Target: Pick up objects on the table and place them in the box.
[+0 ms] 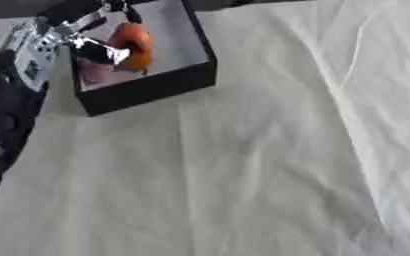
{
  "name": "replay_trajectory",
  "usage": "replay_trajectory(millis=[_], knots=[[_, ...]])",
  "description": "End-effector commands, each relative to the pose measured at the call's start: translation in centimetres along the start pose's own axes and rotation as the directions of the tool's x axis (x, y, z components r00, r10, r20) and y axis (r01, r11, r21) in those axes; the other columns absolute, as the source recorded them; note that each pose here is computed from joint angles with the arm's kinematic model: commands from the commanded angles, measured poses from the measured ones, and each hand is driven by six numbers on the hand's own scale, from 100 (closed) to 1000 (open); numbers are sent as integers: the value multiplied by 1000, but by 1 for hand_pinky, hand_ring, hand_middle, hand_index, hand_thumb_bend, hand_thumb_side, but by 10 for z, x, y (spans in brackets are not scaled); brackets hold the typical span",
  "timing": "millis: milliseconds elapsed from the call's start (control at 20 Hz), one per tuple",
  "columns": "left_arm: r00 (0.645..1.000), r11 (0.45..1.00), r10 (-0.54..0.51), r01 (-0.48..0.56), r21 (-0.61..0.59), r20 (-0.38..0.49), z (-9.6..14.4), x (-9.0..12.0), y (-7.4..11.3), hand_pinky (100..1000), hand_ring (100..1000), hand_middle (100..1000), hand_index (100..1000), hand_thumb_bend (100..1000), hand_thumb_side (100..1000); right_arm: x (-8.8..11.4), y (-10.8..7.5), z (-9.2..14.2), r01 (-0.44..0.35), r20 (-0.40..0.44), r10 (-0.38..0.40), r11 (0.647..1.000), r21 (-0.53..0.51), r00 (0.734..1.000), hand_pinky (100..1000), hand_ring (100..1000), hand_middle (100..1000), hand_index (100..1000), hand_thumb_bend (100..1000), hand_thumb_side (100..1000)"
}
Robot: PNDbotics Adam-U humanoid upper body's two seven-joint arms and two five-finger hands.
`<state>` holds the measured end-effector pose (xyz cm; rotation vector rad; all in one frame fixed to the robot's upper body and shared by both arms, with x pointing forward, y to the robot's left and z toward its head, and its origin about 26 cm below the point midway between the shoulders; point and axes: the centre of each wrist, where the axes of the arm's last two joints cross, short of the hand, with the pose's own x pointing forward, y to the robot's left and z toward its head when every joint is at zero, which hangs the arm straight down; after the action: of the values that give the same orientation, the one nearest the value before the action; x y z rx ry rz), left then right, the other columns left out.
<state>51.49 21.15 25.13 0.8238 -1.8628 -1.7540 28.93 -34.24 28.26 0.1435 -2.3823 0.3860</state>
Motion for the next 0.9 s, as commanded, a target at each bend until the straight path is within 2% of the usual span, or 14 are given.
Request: replay_trajectory(millis=[50, 200, 250, 300, 350, 500, 600, 650, 750, 900], knots=[[997, 997, -76, 76, -16, -23, 3, -4, 18, 886, 902, 803, 958, 377, 512, 11, -4, -3, -40, 19, 40, 999, 14, 999, 958, 710, 641, 744, 100, 532], [995, 996, -84, 85, 17, -54, 7, -6, 22, 899, 910, 807, 967, 393, 549, 11, -5, -1, -41, 15, 41, 999, 5, 999, 958, 710, 640, 743, 100, 532], [995, 996, -76, 79, 35, -60, 8, -7, 23, 905, 914, 801, 966, 327, 525, 11, -6, -1, -41, 14, 41, 999, 1, 999, 958, 709, 640, 743, 100, 532], [996, 996, -60, 64, 63, -63, 9, -8, 25, 905, 913, 798, 963, 300, 490, 11, -6, 0, -42, 12, 42, 999, -3, 999, 958, 709, 640, 743, 100, 531], [997, 994, -37, 43, 103, -67, 11, -9, 29, 908, 914, 785, 943, 120, 297, 11, -7, 1, -43, 10, 43, 999, -6, 999, 958, 709, 640, 743, 100, 531], [997, 965, 67, -53, 257, -47, 18, -11, 46, 909, 907, 748, 906, 100, 256, 10, -8, 4, -50, 1, 50, 999, -13, 999, 957, 709, 640, 743, 100, 531], [987, 915, 160, -147, 376, -3, 26, -10, 64, 914, 900, 718, 866, 100, 347, 10, -10, 7, -56, -7, 56, 998, -21, 998, 957, 709, 640, 743, 100, 531], [979, 885, 202, -196, 423, 31, 30, -7, 74, 914, 896, 699, 847, 100, 421, 10, -11, 8, -59, -11, 59, 998, -24, 998, 957, 709, 640, 743, 100, 530], [956, 819, 266, -291, 495, 123, 42, -1, 97, 908, 889, 683, 833, 100, 484, 9, -12, 11, -68, -22, 67, 997, -30, 997, 957, 709, 640, 743, 100, 530], [907, 733, 338, -421, 534, 251, 67, 12, 122, 902, 881, 675, 826, 100, 553, 8, -14, 15, -77, -37, 76, 996, -38, 996, 957, 709, 640, 743, 100, 529]])
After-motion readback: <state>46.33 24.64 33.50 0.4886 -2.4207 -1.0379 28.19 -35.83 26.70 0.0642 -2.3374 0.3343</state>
